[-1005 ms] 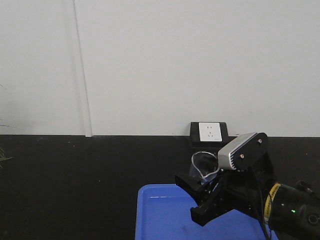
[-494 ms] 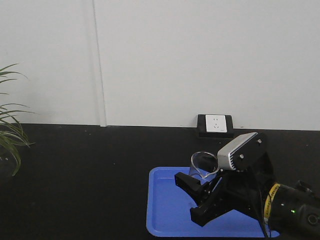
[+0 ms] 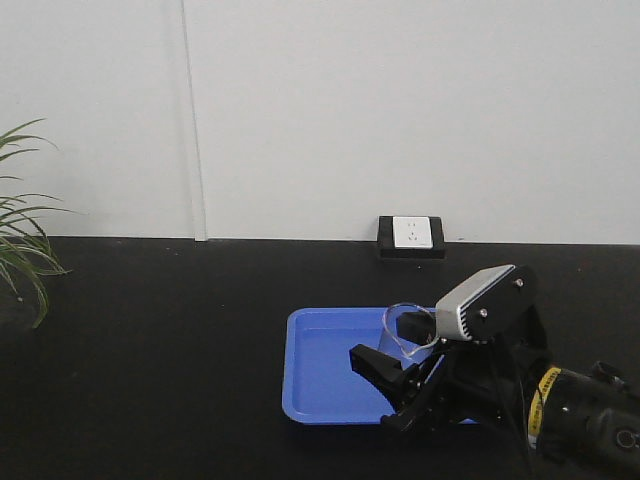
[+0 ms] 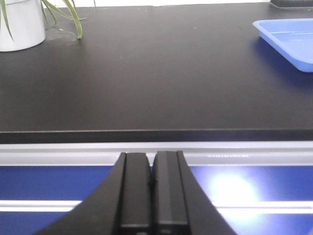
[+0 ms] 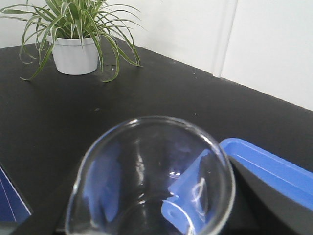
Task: Move beaker to silver tray on left bench
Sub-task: 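Hold the beaker in the right gripper while the base turns away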
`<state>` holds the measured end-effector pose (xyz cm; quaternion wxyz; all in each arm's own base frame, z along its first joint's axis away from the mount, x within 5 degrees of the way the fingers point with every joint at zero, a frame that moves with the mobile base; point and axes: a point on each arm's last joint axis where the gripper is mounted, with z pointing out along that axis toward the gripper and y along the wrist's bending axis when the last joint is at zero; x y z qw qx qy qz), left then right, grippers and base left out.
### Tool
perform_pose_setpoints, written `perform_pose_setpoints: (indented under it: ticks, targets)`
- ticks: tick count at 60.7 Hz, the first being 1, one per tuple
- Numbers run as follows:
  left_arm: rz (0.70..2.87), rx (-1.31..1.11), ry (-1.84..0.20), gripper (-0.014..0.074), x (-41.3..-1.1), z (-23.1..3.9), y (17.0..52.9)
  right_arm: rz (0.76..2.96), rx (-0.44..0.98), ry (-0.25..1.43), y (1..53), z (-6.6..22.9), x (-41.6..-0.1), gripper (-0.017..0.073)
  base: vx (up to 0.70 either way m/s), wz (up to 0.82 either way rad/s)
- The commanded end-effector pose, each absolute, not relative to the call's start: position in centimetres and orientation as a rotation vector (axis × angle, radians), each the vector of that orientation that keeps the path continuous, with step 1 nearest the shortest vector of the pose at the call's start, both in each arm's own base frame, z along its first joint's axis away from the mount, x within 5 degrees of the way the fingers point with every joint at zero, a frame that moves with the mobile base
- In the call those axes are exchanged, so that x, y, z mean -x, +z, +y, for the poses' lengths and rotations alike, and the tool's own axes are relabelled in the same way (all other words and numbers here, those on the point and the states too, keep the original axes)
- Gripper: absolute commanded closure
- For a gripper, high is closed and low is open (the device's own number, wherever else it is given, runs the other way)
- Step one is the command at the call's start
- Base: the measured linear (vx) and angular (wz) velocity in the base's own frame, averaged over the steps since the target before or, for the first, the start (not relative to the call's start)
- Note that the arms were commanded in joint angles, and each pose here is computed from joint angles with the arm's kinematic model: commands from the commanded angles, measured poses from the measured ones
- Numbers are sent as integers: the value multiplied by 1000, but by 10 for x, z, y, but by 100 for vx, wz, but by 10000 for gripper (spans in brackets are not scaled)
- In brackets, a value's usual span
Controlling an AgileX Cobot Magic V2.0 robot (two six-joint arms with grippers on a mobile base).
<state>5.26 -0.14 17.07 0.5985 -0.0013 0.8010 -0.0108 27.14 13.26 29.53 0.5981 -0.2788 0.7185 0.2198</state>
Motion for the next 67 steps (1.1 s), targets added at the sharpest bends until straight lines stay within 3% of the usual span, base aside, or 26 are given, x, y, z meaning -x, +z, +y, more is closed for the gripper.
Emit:
perform_pose_setpoints:
  ticks: [1, 67]
  targets:
    - [1791, 8, -33, 592, -54, -2, 172, 1556, 629, 560, 321, 134, -266, 570, -15, -9]
    - [1791, 8, -33, 592, -54, -2, 172, 1556, 630, 560, 321, 134, -266, 571, -25, -4]
